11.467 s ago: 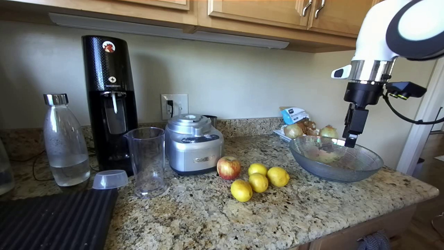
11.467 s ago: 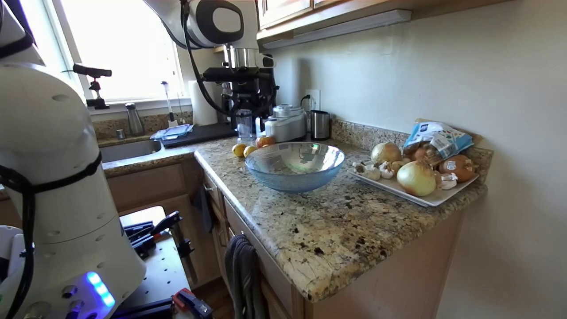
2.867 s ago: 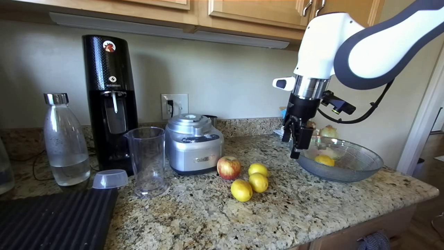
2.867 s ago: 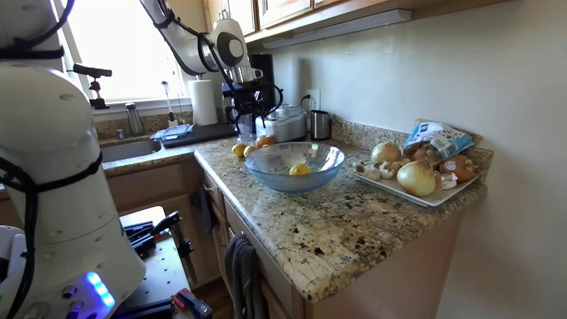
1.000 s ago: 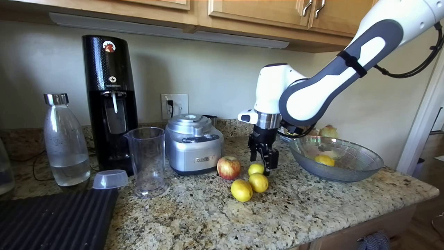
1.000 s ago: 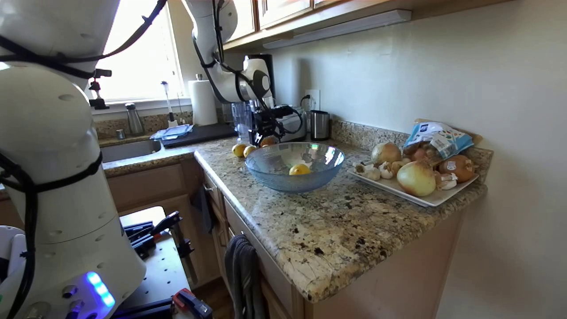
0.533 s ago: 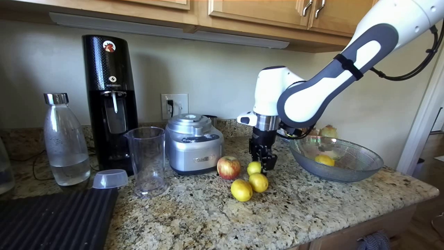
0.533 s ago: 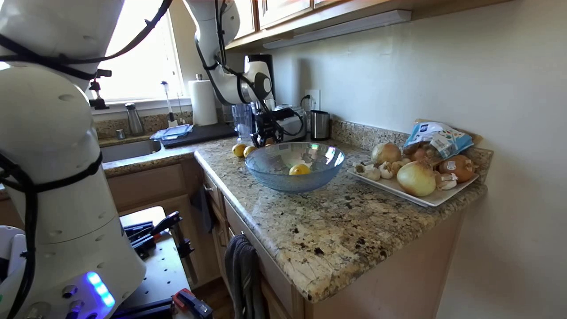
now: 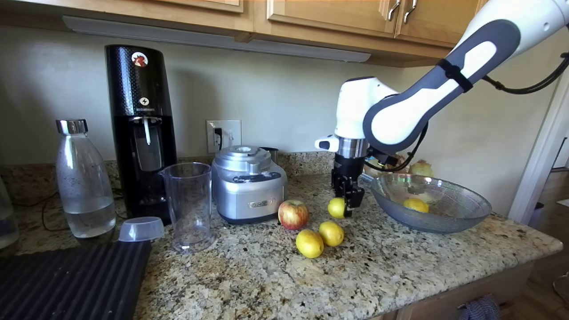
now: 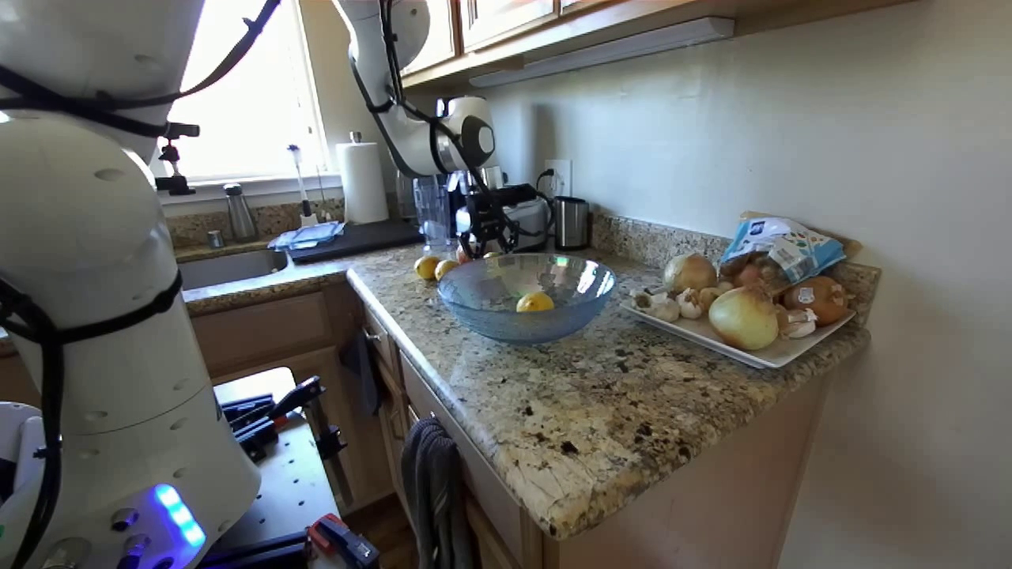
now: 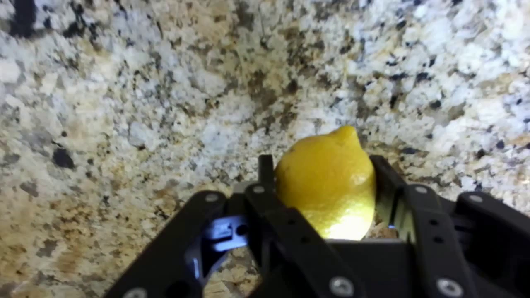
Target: Put the lemons and the apple inside the glass bowl
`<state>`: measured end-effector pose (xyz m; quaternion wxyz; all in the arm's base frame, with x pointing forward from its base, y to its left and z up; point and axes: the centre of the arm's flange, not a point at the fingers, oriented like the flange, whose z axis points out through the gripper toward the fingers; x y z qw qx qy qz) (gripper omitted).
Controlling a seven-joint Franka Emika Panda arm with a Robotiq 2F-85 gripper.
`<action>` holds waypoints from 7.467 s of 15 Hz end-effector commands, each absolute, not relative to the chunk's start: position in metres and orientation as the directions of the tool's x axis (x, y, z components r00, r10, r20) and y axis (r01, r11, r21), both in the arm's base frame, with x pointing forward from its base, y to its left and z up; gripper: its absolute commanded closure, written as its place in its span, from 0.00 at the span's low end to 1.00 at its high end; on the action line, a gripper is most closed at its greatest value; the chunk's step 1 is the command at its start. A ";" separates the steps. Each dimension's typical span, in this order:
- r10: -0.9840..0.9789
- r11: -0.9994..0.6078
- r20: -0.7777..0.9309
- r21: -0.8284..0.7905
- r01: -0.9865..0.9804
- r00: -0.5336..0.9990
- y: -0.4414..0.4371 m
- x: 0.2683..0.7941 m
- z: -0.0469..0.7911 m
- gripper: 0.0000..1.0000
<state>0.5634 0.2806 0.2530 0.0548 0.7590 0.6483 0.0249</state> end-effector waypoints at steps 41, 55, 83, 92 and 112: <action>0.561 -0.823 -0.009 0.107 0.558 0.828 0.129 0.451 0.349 0.00; 0.631 -0.773 0.122 0.020 0.634 0.766 0.285 0.441 0.360 0.00; 0.515 -0.840 0.147 -0.111 0.531 0.845 0.327 0.505 0.241 0.00; 0.511 -0.841 0.127 -0.130 0.525 0.850 0.325 0.512 0.226 0.38; 0.408 -0.909 0.189 -0.004 0.416 0.893 0.258 0.473 0.377 0.72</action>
